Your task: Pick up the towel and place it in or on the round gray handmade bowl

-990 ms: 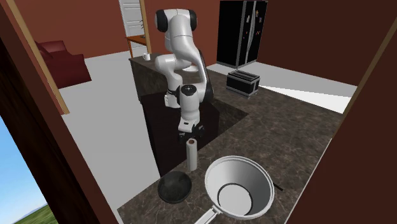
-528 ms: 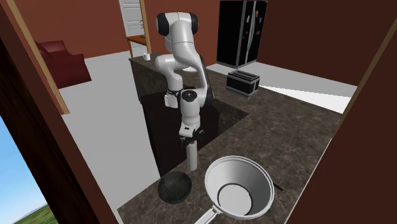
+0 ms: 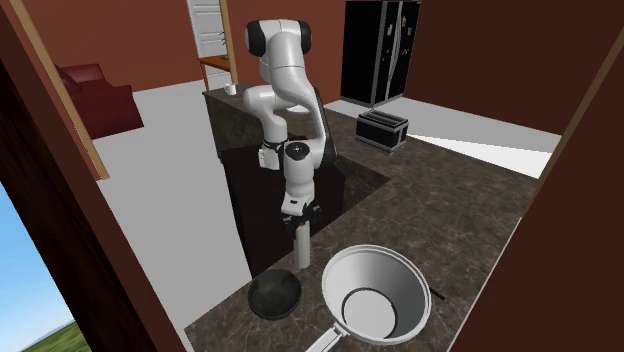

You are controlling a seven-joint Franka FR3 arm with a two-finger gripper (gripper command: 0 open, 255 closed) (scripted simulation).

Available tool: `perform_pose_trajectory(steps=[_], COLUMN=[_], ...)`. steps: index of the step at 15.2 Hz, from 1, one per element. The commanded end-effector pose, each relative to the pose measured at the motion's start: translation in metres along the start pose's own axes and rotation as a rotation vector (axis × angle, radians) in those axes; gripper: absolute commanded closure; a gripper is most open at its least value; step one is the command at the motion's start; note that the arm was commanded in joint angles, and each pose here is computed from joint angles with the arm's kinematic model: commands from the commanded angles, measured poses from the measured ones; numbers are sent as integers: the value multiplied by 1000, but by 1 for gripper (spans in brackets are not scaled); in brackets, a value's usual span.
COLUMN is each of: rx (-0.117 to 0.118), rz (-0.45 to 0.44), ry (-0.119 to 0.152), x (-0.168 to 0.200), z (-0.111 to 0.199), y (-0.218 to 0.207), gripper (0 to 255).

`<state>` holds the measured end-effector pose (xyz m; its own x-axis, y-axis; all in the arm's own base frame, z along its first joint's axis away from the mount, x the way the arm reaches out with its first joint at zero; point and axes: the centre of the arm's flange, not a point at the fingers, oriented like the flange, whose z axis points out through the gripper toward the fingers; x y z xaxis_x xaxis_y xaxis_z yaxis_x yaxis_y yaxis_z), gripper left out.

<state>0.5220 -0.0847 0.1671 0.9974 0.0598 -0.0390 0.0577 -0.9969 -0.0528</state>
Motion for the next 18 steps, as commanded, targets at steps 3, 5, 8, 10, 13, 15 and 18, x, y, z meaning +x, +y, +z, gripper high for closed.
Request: perform_pose_trajectory(steps=[3,5,8,10,13,15,18], rx=[0,0,0,0,0,0,0], rz=[0,0,0,0,0,0,0], ry=[-1,-1,-1,-1,-1,-1,-1], x=[0,0,0,-1,-1,-2,-2], z=[0,0,-5,-15,-31,-42,-58], y=[0,0,-1,-1,-2,-2,-3], gripper=[255,255,255,255,255,255,255])
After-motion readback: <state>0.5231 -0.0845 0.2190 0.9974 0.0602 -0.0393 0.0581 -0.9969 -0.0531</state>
